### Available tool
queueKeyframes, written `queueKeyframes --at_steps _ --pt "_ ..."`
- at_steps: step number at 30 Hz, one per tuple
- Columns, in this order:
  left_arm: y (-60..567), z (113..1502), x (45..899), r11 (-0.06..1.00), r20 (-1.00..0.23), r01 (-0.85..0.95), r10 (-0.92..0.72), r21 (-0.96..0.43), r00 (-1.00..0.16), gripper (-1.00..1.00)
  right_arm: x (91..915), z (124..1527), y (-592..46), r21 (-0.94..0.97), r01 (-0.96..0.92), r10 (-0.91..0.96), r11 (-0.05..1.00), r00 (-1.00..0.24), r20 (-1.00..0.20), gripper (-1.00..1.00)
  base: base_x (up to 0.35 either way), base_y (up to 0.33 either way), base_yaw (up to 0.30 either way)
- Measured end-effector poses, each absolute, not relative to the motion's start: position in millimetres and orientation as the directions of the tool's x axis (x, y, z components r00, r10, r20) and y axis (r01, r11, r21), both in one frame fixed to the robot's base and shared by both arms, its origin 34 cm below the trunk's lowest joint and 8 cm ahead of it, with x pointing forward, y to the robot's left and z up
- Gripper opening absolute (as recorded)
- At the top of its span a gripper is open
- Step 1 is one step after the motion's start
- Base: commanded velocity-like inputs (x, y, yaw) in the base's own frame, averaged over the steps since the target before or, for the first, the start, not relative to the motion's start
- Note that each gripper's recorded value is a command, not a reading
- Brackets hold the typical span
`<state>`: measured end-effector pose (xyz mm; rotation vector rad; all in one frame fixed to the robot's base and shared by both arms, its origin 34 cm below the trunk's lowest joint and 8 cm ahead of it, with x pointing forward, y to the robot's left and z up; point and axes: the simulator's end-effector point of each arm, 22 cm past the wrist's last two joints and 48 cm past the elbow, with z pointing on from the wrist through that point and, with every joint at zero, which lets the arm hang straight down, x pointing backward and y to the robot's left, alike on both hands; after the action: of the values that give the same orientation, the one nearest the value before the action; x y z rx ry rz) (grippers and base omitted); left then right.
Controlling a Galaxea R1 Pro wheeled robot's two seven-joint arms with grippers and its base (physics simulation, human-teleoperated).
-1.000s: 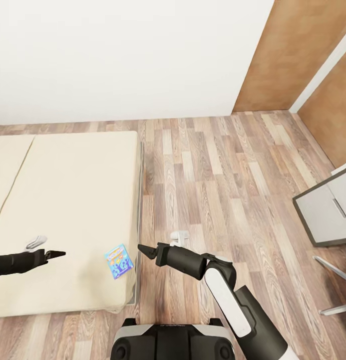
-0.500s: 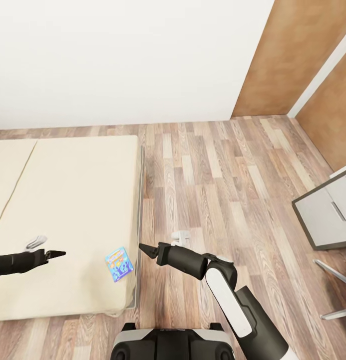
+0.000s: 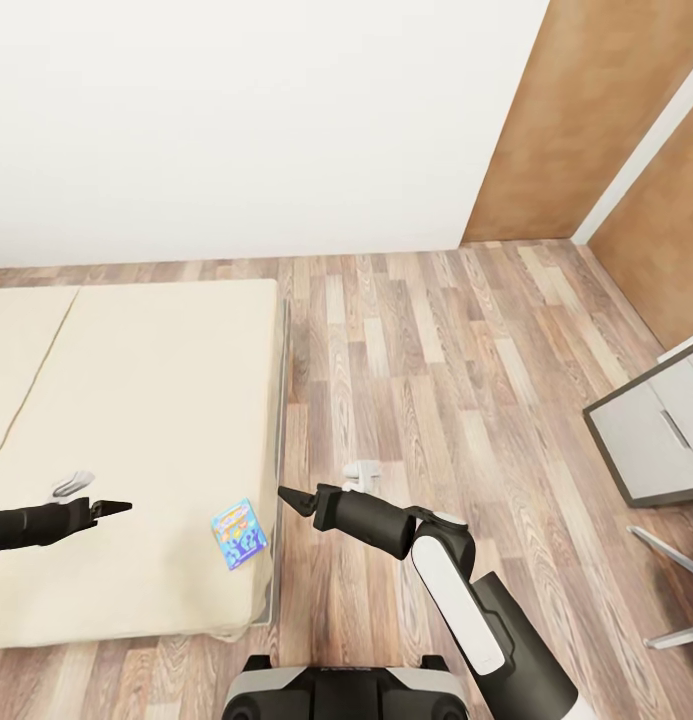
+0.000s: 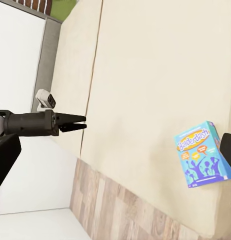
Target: Put all the toys in the child's room - the three board games (two on the bed and one on the table), the two jigsaw puzzles on the table, and the tennis ball on the table - inside the toy box on the table in the child's room.
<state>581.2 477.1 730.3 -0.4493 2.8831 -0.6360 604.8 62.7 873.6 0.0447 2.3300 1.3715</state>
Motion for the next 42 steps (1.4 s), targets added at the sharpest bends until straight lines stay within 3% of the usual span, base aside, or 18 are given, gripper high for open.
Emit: queueKeyframes --at_steps 42 --pt "475.4 764.5 599.4 0.862 -0.151 -0.222 -0.321 -0.456 -0.935 1.0 616.7 908.6 58.2 0.825 -0.24 0.254 0.512 -0.875 -0.413 1.0 0.0 0.0 0.0"
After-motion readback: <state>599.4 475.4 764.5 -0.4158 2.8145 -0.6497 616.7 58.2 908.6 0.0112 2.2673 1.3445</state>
